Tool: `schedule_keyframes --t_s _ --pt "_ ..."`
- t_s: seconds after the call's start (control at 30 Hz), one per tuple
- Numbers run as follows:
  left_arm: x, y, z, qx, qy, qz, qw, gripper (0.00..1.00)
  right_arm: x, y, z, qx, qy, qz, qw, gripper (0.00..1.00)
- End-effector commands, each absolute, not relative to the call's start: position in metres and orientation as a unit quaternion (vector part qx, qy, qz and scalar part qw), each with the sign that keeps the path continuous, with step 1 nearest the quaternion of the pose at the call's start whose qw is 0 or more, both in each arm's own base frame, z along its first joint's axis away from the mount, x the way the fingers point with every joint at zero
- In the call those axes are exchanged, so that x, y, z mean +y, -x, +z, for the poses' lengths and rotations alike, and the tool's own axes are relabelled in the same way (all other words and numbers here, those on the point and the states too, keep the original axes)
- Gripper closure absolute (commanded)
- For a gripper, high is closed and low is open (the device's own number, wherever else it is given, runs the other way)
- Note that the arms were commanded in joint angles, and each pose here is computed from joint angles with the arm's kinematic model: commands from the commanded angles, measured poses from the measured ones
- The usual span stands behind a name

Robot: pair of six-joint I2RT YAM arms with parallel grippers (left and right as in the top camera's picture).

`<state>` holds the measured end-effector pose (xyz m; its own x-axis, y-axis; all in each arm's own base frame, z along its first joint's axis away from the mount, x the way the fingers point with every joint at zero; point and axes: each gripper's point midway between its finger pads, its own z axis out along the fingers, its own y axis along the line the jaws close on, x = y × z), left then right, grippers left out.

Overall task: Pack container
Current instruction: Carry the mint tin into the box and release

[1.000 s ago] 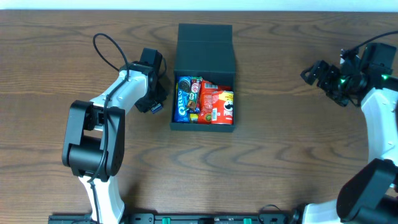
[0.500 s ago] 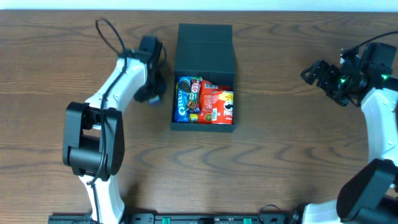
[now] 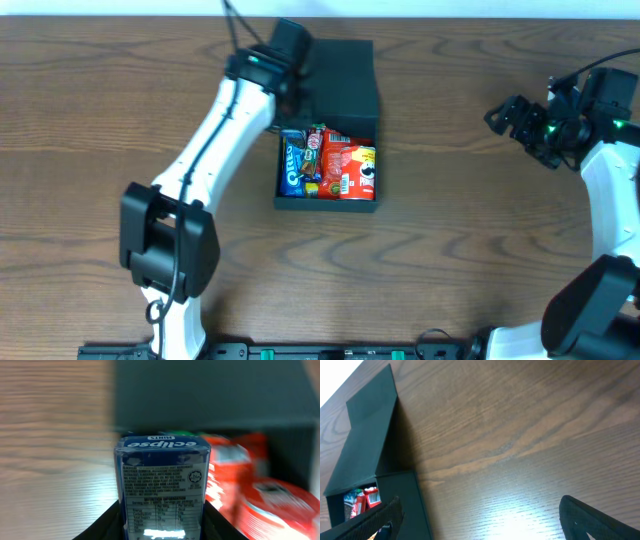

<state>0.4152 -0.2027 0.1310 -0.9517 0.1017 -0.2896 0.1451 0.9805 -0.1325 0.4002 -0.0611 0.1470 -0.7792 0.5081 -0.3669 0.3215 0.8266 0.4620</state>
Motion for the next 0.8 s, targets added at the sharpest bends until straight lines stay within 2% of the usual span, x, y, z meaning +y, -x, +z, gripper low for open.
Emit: schedule_keyframes --t_s 0.0,0.23,0.5,0.7,0.73,0.77 --pt "-0.226 -0.402 0.140 0.979 -0.114 -0.097 0.142 0.94 -0.064 -0.406 0.160 0.919 -0.218 0.191 0.266 0.01" --pt "-0.241 -0.376 0.132 0.983 -0.101 -0.116 0.097 0.94 -0.067 -0.413 0.165 0.916 -0.212 0.189 0.284 0.01" --pt "-0.257 -0.351 0.097 0.984 -0.116 -0.121 0.066 0.94 -0.067 -0.413 0.165 0.917 -0.204 0.186 0.287 0.01" --pt "-0.259 -0.350 0.094 0.985 -0.102 -0.120 0.067 0.94 -0.065 -0.409 0.162 0.920 -0.203 0.186 0.278 0.01" --pt "-0.260 -0.350 0.094 0.985 -0.102 -0.121 0.068 0.82 -0.065 -0.409 0.162 0.920 -0.203 0.186 0.277 0.01" --pt "-0.260 -0.350 0.094 0.985 -0.102 -0.121 0.068 0.55 -0.065 -0.409 0.162 0.921 -0.203 0.186 0.276 0.01"
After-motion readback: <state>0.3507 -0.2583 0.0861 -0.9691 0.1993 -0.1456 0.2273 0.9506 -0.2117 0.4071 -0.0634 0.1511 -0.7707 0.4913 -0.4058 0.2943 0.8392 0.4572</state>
